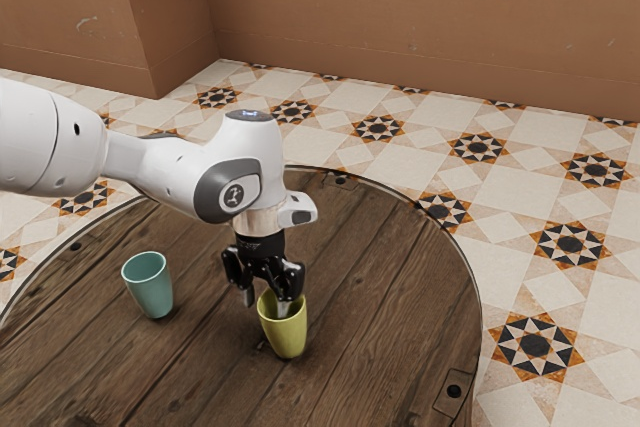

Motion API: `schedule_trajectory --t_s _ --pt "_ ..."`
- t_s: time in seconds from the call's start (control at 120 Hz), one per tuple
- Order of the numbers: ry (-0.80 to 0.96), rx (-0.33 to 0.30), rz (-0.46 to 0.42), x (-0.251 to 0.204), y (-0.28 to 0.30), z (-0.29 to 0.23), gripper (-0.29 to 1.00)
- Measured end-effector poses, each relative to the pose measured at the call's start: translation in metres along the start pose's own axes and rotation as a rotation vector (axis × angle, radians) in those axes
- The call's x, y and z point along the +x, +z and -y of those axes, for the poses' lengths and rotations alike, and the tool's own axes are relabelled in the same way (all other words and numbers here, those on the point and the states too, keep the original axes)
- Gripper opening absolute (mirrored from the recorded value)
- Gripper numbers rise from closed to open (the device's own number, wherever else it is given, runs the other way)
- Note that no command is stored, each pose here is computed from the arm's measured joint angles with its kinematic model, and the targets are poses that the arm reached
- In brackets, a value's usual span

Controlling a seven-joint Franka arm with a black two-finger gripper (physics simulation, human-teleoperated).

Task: Place the right cup onto the left cup

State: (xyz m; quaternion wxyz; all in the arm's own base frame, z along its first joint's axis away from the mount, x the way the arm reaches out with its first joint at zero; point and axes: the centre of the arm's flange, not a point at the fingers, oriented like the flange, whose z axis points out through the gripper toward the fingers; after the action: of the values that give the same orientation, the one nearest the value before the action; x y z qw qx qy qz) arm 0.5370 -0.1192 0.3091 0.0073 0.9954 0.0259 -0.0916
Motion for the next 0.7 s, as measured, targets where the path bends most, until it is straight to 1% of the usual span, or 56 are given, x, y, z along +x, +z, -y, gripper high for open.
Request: schedule_trajectory --t_s 0.192,0.3,0.492,0.7 --pt "-0.002 0.0 -0.01 0.001 -0.003 0.0 0.14" --pt "-0.002 -0.001 -0.019 0.003 -0.006 -0.002 0.03" --pt "0.003 0.007 -0.031 0.002 -0.011 -0.002 -0.04" --pt "0.01 0.004 -0.116 -0.013 -0.064 0.001 -0.07"
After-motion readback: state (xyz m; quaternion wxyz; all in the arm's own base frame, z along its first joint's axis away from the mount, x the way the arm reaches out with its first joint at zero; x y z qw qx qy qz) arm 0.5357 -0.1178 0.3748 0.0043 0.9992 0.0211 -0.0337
